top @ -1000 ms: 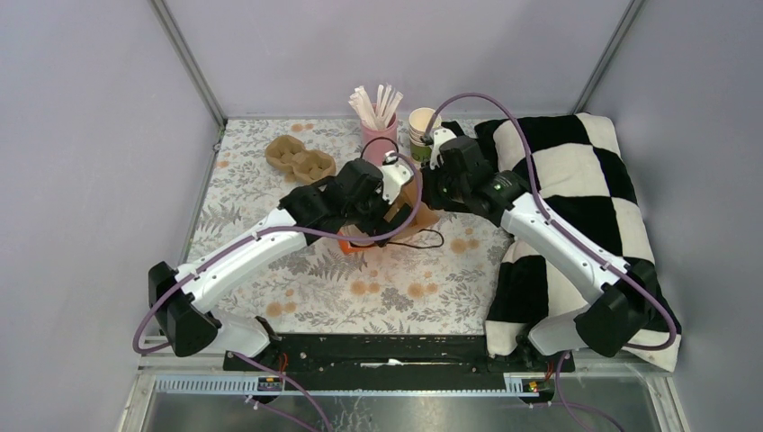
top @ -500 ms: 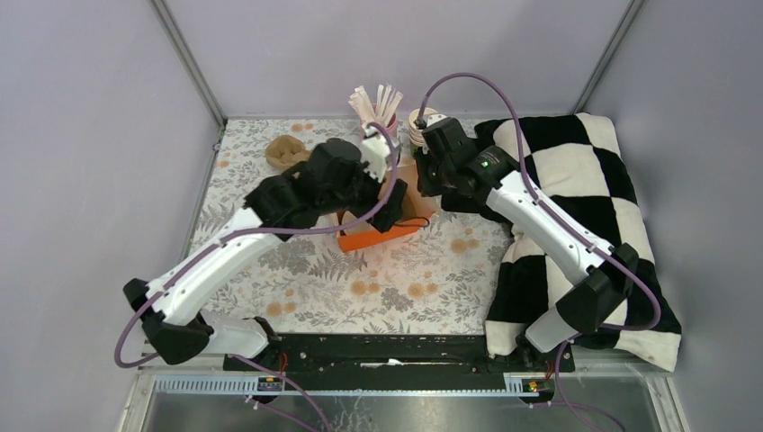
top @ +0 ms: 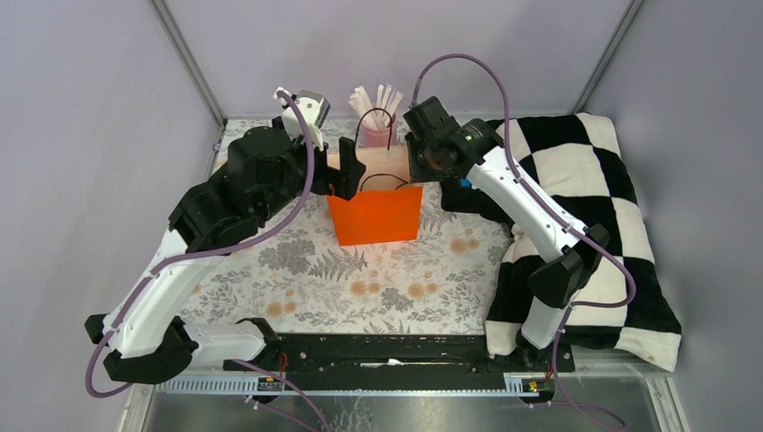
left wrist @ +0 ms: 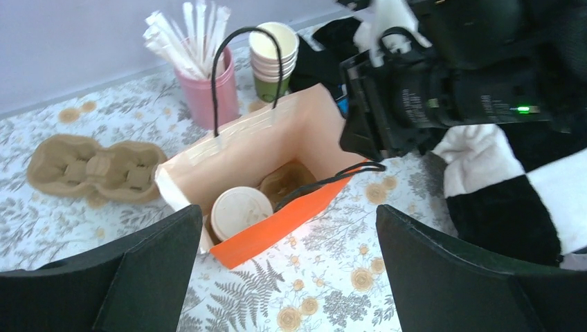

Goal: Pack the takeout coffee

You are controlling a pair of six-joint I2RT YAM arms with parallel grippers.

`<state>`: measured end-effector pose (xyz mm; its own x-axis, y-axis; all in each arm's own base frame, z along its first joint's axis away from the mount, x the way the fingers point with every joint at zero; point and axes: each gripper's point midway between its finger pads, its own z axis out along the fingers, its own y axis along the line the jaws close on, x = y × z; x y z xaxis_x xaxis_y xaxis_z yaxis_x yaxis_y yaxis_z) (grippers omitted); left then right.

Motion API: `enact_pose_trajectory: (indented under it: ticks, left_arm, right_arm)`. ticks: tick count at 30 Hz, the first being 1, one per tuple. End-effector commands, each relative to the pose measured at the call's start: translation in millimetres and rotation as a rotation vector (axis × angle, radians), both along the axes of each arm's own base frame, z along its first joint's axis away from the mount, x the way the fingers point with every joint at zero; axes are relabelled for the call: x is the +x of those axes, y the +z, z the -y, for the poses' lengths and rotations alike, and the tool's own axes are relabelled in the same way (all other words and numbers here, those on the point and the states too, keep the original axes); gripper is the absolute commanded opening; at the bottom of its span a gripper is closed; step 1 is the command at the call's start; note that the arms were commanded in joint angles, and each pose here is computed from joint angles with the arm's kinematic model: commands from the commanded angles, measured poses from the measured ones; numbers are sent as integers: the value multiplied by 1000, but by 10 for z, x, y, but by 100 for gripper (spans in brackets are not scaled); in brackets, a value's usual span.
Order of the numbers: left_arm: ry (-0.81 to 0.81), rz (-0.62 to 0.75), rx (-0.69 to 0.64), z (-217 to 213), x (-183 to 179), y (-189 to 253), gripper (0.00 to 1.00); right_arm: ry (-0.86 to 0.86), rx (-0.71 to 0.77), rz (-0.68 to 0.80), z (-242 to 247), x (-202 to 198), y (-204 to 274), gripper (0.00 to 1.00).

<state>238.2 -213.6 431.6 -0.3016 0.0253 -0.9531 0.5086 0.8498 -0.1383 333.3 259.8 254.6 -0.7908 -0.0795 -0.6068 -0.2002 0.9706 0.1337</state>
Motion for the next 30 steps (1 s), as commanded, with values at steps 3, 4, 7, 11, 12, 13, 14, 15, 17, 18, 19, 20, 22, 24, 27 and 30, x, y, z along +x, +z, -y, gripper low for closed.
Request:
enact_pose_trajectory:
  ticks: [3, 4, 7, 11, 12, 13, 14, 15, 17, 18, 19, 20, 22, 24, 27, 30]
  left_arm:
    - [141, -15, 17, -196, 147, -22, 99]
    - [152, -17, 18, -218, 157, -28, 99]
    - [233, -45, 25, -332, 234, -77, 99]
    - [323, -161, 39, -493, 398, -298, 99]
    - [337, -203, 34, -533, 447, -373, 99]
    - [336, -242, 27, -549, 479, -439, 99]
    - [342, -269, 8, -571, 523, -479, 99]
    - [342, -285, -15, -586, 561, -492, 99]
    - [347, -291, -74, -631, 662, -454, 99]
    - [348, -293, -109, -658, 726, -426, 99]
    - [356, -292, -149, -709, 816, -388, 99]
    - [356, -294, -190, -746, 911, -355, 99]
    - [361, -295, -259, -825, 1126, -305, 98]
    - [337, -287, -300, -790, 1323, -285, 94]
    - [282, -243, -320, -664, 1649, -287, 88]
    - [252, -220, -310, -554, 1995, -407, 78]
  right_arm:
    - [-63, 33, -80, -34, -258, 118, 30]
    - [-66, 35, -85, -36, -284, 117, 30]
    - [-58, 64, -82, -83, -346, 159, 30]
    - [-56, 90, 1, -64, -287, 378, 47]
    - [-52, 102, 29, -62, -266, 471, 51]
    - [-44, 115, 54, -62, -255, 557, 54]
    - [-39, 126, 78, -53, -246, 639, 58]
    - [-35, 137, 104, -44, -234, 722, 62]
    - [-31, 149, 160, 1, -218, 890, 68]
    - [-37, 153, 190, 40, -207, 980, 73]
    - [-40, 152, 213, 84, -206, 1048, 75]
    - [-39, 152, 234, 116, -207, 1115, 77]
    - [-35, 151, 269, 191, -225, 1231, 79]
    - [-27, 145, 297, 273, -275, 1317, 79]
    - [-28, 142, 341, 425, -369, 1413, 80]
    - [-43, 131, 400, 634, -478, 1492, 82]
